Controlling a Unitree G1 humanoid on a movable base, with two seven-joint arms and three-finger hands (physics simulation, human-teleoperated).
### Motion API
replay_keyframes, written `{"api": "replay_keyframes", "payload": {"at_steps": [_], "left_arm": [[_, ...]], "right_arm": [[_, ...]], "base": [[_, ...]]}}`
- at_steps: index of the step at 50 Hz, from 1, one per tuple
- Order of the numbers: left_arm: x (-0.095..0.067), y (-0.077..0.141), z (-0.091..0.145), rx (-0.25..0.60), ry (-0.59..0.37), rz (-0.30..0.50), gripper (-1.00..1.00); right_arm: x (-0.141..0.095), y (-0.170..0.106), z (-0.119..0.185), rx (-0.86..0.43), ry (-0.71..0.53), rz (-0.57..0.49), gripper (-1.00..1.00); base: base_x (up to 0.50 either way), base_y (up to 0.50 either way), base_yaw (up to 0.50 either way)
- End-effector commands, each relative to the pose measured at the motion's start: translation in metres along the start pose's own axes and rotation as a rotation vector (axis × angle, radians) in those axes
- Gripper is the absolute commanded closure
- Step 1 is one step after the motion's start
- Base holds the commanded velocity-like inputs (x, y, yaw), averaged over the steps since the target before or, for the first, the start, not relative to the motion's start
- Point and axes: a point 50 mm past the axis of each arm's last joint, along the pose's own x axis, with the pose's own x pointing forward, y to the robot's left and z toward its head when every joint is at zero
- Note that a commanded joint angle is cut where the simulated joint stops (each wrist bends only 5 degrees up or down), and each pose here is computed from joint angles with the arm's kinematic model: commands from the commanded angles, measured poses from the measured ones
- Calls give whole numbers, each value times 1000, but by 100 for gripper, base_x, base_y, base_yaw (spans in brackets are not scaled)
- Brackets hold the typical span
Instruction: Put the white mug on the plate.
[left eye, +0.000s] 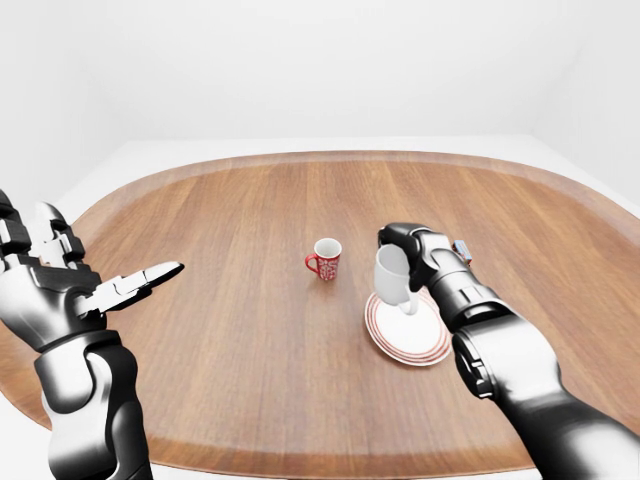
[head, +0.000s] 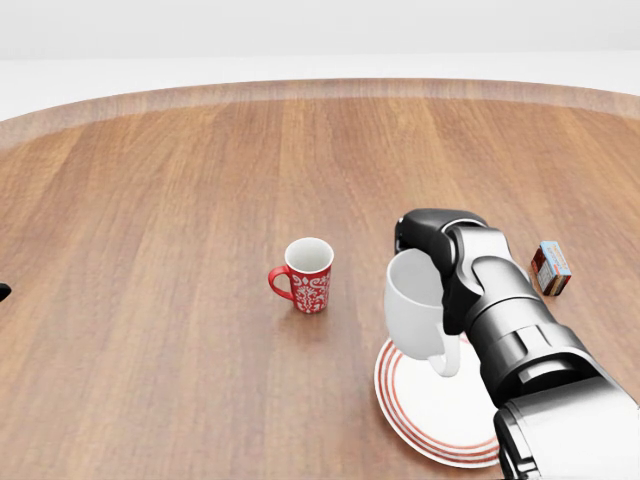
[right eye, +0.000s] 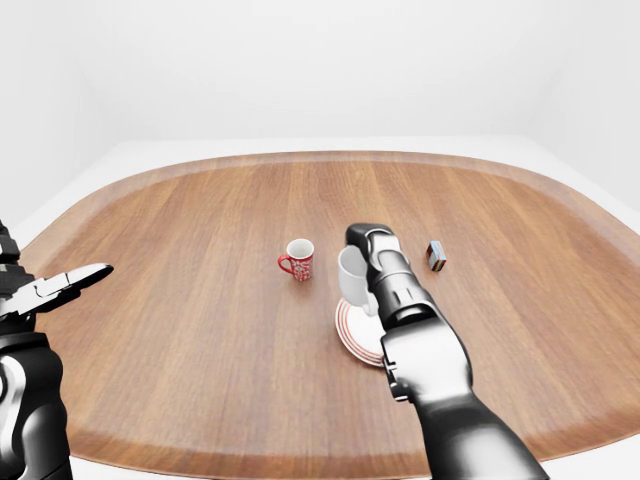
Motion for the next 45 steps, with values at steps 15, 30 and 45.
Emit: {"api": "replay_keyframes", "payload": {"at_steps": [15, 30, 45], "left_arm": [[0, -1, 0, 0, -1, -1, -100], [0, -1, 0, 2, -2, -4, -100], [-1, -2, -1, 0, 2, -6, -100]], "right_arm": [[-3, 19, -84, 273, 192, -231, 100], [1, 54, -81, 300, 205, -195, 100], [3, 75, -72, 322, 200, -183, 100]], "base": [[0, 0, 0], [0, 0, 0], [0, 0, 0]]}}
